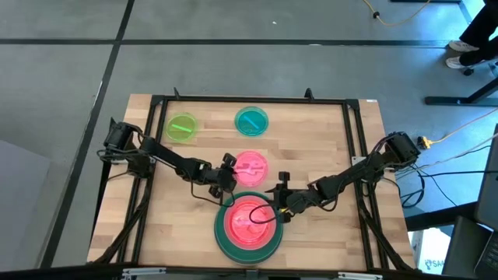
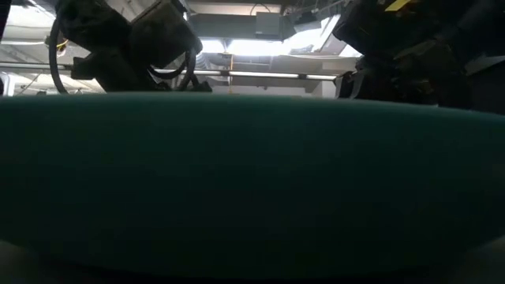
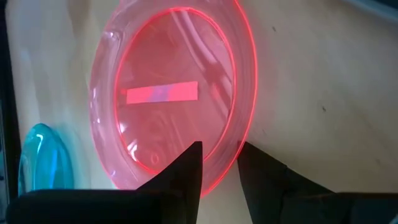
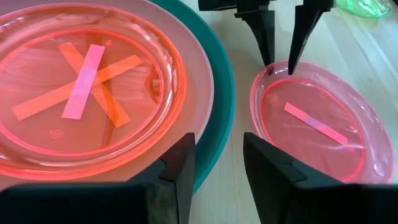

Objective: Stack plastic plates
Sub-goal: Stack the pink transparent plate on the pink transparent plate

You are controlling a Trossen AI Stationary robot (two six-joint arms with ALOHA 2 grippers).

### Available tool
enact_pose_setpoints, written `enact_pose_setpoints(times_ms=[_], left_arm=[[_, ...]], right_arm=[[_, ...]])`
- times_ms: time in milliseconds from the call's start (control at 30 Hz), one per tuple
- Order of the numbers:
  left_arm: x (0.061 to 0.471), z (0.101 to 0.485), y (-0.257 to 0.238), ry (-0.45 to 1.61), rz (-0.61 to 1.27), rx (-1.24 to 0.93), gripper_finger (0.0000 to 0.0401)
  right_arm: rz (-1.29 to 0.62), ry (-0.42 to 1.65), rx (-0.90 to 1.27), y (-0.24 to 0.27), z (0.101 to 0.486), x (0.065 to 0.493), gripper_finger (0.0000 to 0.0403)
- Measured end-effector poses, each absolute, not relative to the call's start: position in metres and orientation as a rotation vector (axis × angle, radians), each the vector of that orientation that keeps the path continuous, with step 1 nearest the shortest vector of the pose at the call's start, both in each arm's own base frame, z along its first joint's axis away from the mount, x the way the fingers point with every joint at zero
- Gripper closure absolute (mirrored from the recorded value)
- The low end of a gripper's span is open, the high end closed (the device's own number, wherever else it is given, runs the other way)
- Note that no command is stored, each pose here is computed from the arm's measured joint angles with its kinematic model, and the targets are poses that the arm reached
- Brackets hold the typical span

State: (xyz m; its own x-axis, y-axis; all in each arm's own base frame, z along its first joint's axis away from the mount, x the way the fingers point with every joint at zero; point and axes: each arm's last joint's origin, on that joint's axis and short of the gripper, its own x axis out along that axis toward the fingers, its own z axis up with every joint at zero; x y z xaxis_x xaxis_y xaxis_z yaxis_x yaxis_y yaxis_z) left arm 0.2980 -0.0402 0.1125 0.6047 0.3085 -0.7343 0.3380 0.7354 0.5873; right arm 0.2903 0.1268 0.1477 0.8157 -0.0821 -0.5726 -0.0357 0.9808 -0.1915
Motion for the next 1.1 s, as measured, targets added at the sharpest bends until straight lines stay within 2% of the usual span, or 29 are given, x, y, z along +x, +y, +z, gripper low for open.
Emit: enact_pose_setpoints(times_ms=[300, 533, 833, 1100], left_arm=[[0.301, 0.107, -0.029, 0.958, -0.071, 0.733, 0.0314], [0.301, 0.107, -0.028, 0.957, -0.074, 0.723, 0.0393], [0.303, 0.111, -0.032, 0.956, -0.010, 0.765, 0.0399], [0.307, 0.145, -0.055, 0.925, 0.012, 0.770, 0.0400]], right_arm=[[-0.025, 0.617, -0.197, 0.127, 0.148, 0.290, 0.0275], [-0.024, 0.617, -0.199, 0.127, 0.148, 0.290, 0.0275], [-0.065, 0.609, -0.214, 0.126, 0.148, 0.290, 0.0275], [-0.058, 0.599, -0.201, 0.125, 0.156, 0.288, 0.0275]])
